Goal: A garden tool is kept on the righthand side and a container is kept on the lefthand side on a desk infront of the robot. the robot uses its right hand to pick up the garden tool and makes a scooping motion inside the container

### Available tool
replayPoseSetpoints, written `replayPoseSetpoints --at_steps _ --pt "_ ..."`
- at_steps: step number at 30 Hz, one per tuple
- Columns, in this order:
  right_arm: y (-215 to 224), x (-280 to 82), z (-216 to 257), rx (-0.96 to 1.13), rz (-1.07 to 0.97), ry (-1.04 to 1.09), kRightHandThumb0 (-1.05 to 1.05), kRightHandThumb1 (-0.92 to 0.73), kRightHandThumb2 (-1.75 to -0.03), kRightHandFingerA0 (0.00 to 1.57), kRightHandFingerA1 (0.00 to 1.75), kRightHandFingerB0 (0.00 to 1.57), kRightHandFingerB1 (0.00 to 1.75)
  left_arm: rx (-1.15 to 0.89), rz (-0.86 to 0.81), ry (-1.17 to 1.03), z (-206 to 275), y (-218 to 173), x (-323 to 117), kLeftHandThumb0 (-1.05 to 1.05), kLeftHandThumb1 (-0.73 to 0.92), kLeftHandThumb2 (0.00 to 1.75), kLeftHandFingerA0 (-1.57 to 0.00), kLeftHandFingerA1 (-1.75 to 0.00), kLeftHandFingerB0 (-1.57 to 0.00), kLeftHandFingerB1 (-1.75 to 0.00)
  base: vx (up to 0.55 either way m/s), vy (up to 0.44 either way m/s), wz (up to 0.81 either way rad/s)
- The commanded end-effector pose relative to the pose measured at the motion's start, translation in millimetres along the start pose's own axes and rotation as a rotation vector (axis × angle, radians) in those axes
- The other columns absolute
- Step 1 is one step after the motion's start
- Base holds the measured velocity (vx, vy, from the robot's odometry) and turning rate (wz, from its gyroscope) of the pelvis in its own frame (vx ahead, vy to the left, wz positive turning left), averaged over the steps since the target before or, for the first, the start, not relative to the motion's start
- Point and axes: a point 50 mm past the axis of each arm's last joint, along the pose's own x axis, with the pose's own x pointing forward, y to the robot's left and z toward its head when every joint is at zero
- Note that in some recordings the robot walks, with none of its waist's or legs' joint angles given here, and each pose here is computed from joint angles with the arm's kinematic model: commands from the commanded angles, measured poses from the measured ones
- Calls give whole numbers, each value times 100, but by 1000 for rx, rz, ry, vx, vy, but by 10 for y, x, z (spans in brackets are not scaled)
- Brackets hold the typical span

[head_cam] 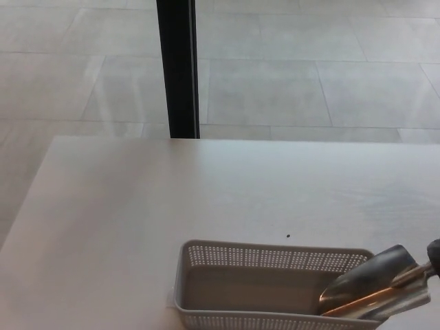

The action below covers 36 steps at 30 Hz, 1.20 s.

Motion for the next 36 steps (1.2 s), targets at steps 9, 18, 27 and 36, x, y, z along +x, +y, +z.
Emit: replayPoseSetpoints --at_steps 9,18,27,36 --pt "219 33 151 -143 305 54 -32 -80 -69 84 175 68 137 -29 -3 -11 25 69 -19 -54 64 59 -51 -59 -50 -46 0 0 0" --pt "90 213 375 -136 232 20 -37 -73 -73 88 175 76 112 8 -2 -13 7 50 -17 -55 65 60 -48 -53 -48 -44 0 0 0" --pt "-275 533 708 -161 131 -62 -36 -68 -90 91 175 75 131 -16 -29 -14 34 60 -19 -55 64 59 -53 -57 -51 -44 0 0 0" --pt "-578 730 890 -178 21 -90 -40 -50 -101 119 160 88 113 -3 -23 -23 63 57 -15 -55 66 60 -52 -58 -50 -45 0 0 0"
